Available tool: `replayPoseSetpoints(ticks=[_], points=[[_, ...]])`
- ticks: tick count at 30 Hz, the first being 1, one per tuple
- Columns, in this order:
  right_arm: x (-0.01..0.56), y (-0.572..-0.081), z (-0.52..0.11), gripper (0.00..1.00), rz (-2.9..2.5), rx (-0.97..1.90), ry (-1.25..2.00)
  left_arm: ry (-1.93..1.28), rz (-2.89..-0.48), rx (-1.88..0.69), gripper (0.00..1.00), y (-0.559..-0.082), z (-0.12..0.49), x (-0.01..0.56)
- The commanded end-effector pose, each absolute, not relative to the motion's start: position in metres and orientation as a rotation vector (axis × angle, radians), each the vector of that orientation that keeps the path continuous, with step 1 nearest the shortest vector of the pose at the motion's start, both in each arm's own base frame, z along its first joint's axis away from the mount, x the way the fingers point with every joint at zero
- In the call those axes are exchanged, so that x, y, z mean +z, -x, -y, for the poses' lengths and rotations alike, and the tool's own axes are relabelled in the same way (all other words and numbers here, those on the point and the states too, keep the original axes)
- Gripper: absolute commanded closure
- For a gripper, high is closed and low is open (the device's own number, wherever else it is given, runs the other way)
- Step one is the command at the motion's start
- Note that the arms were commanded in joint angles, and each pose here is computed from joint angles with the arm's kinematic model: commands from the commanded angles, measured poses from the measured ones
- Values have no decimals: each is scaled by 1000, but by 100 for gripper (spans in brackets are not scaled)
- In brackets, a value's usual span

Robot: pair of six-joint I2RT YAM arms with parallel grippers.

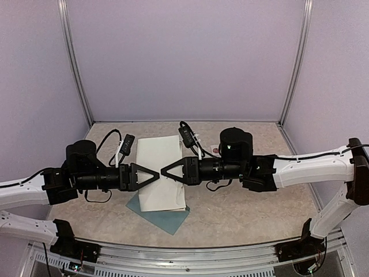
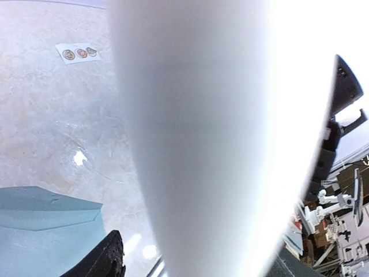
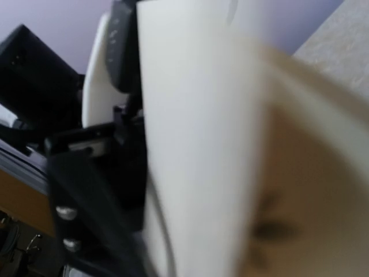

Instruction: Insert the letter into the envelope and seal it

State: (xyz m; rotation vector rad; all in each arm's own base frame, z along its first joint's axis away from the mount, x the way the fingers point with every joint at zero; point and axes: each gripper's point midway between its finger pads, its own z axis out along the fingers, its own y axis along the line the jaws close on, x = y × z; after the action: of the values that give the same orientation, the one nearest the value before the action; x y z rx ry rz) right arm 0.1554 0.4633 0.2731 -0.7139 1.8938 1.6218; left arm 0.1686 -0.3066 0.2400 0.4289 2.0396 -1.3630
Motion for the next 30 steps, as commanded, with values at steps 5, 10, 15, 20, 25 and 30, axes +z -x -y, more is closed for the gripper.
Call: replayPoseSetpoints(ticks=[5,10,15,20,25,30], points=[[304,-144,-443,100,-1729,1733,715,-503,-1817,-1590,26,-138,298,292],[316,-137,-438,100,-1657,1796,745,-495,-1785,-1638,38,-131,292,296],[323,-132,-437,100,-1618,1823,776,-519,-1815,-1666,49,-127,297,289],[319,-142,-434,100,-1647,1796,725,-536,-1819,-1680,100,-124,297,286],[317,-151,-426,100,-1665,1768,674,-535,-1840,-1679,62,-122,296,280],[319,-155,-422,100,-1668,1739,662,-565,-1885,-1711,55,-114,299,269]])
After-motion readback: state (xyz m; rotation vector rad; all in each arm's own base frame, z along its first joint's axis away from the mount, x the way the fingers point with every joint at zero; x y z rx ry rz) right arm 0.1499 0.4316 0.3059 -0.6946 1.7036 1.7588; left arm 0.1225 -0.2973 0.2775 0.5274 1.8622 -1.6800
